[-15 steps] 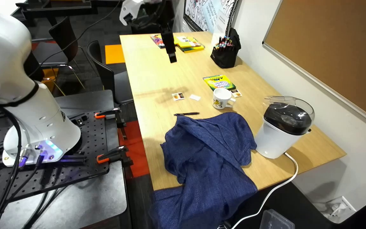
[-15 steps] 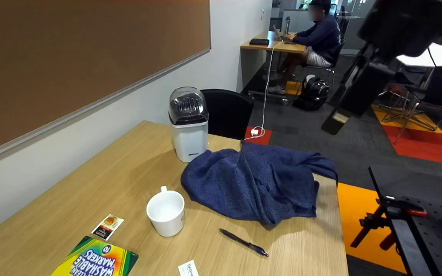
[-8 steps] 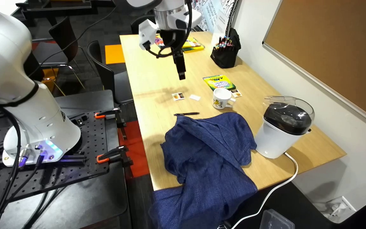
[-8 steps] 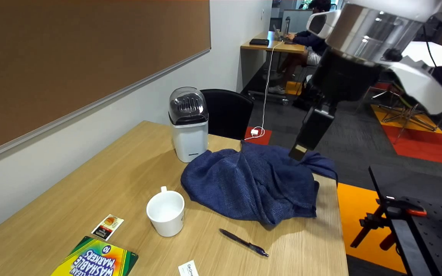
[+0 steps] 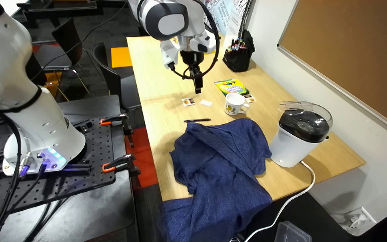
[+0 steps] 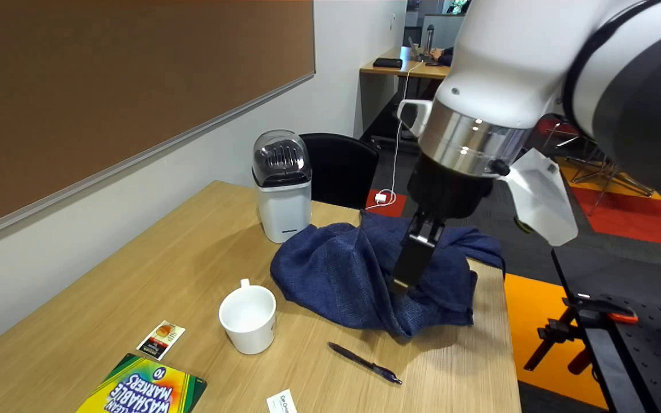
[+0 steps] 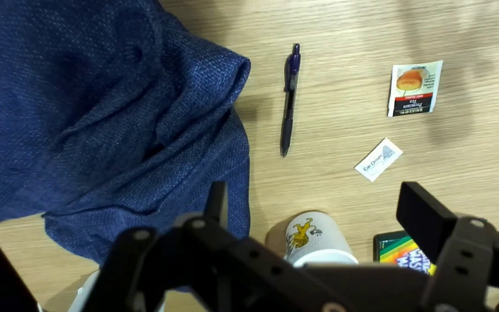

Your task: Put the pen into the mug.

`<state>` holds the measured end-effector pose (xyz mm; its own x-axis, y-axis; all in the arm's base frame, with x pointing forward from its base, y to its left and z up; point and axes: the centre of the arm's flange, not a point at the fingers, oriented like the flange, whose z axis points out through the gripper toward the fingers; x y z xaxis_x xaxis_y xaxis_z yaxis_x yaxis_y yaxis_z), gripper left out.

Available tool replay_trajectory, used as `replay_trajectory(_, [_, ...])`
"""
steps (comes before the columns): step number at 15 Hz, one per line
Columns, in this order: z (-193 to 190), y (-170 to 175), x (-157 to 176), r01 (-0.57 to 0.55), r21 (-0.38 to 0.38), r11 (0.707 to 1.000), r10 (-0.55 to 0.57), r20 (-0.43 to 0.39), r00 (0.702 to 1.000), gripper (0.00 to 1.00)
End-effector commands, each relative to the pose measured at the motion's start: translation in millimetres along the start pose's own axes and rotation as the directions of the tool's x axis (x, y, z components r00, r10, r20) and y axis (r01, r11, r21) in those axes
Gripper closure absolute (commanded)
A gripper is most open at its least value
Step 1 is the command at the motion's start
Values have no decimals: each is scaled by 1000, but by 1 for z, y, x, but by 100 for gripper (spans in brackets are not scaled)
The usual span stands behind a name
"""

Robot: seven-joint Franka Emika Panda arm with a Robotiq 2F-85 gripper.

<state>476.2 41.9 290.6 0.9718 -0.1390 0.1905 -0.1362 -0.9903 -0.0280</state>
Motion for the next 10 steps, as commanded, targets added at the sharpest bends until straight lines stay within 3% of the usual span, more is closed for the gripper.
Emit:
replay_trajectory(1, [38,-18,28,10,-2,1000,-10,29,1000,0])
replay_trajectory(10, [105,-26,53,-14,-57,998,19,78,997,0])
